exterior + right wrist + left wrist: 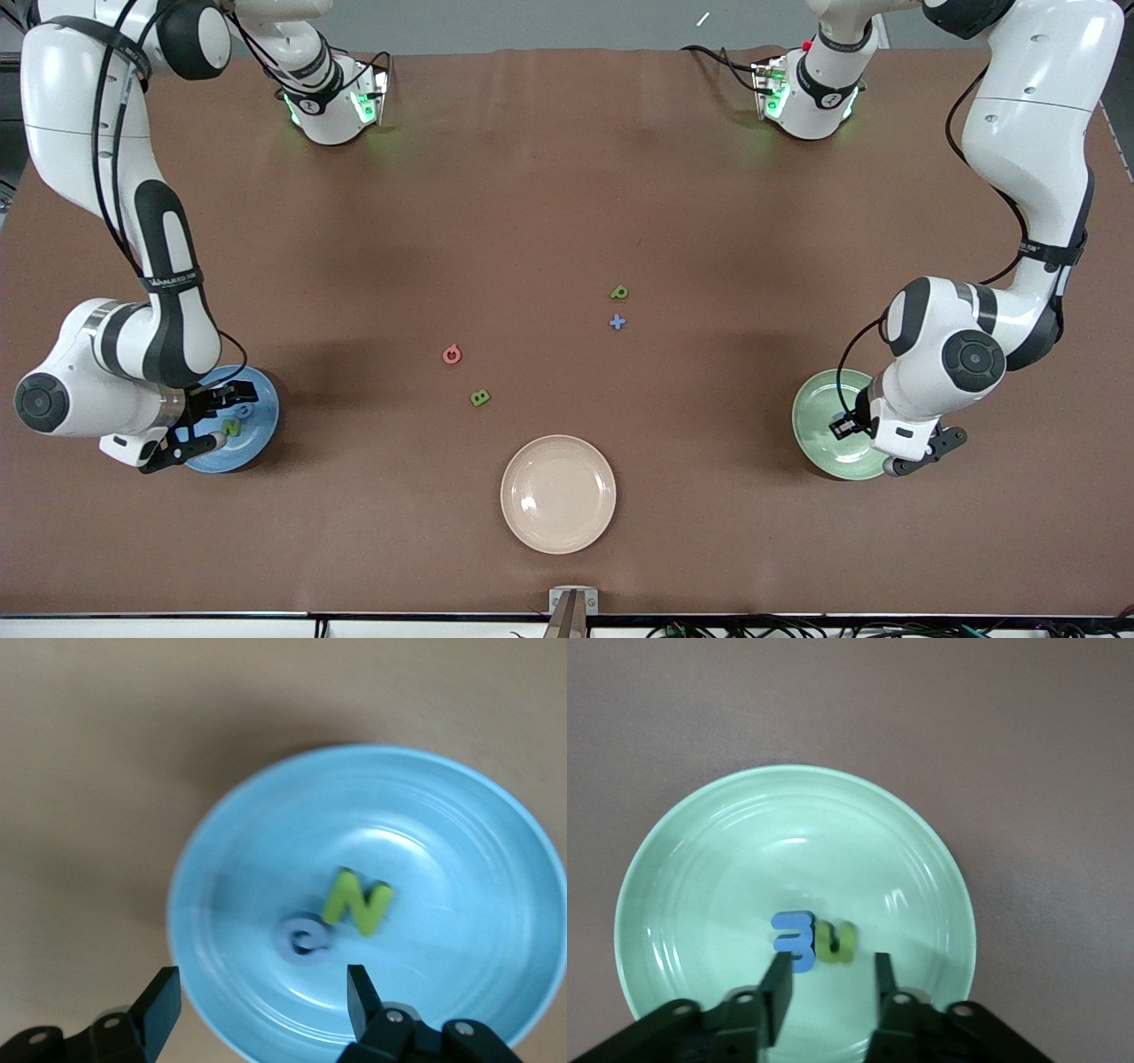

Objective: Sort uppercase to blue plate, lowercase to green plate
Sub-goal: 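Drop the u with the left gripper while the right gripper drops the c, then reach the x with the left gripper while the right gripper grasps the Q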

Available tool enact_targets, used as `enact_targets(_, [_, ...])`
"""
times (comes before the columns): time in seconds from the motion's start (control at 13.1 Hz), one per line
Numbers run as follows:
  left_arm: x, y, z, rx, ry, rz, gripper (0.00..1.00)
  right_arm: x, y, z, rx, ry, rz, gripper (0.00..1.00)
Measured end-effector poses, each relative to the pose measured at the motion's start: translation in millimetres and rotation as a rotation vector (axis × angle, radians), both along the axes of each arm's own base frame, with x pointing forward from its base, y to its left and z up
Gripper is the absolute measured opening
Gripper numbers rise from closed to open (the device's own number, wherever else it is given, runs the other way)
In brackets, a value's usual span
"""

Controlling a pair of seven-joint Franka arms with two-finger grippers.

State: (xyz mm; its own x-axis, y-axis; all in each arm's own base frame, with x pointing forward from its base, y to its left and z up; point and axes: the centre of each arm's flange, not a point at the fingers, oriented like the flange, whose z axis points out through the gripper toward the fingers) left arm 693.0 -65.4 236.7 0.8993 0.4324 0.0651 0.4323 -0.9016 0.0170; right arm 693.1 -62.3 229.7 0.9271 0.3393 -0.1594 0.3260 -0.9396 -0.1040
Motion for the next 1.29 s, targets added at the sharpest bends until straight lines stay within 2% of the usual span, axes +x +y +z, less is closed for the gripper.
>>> enact_targets(0.23, [0, -12, 3, -0.011, -0.005, -0.008, 0.86, -3, 80, 14, 0.005, 0.052, -0.101, 0.89])
enact_targets(0.3, [-2, -24, 8, -0.022, -0.005, -0.011, 0.95, -5, 110, 16, 0.003, 0.057, -0.133, 0.89])
enact_targets(0.38, [-6, -41, 13, -0.035, 0.009, -0.013, 1.0, -8, 141, 17, -0.003, 0.062, -0.171, 0.89])
enact_targets(0.61, [-28, -115, 30, -0.079, 0.075, 0.036, 1.0, -25, 230, 15, -0.059, 0.067, -0.315, 0.89])
enact_targets(0.84, [-63, -185, 26, -0.084, 0.129, 0.033, 1.0, -50, 294, -5, -0.102, 0.026, -0.47, 0.89])
enact_targets(0.99, [-88, -226, 16, -0.071, 0.154, 0.06, 0.99, -67, 321, -18, -0.123, 0.011, -0.55, 0.89])
enact_targets(1.29, [-135, -299, 5, -0.05, 0.18, 0.181, 0.95, -95, 342, -49, -0.141, -0.016, -0.615, 0.88])
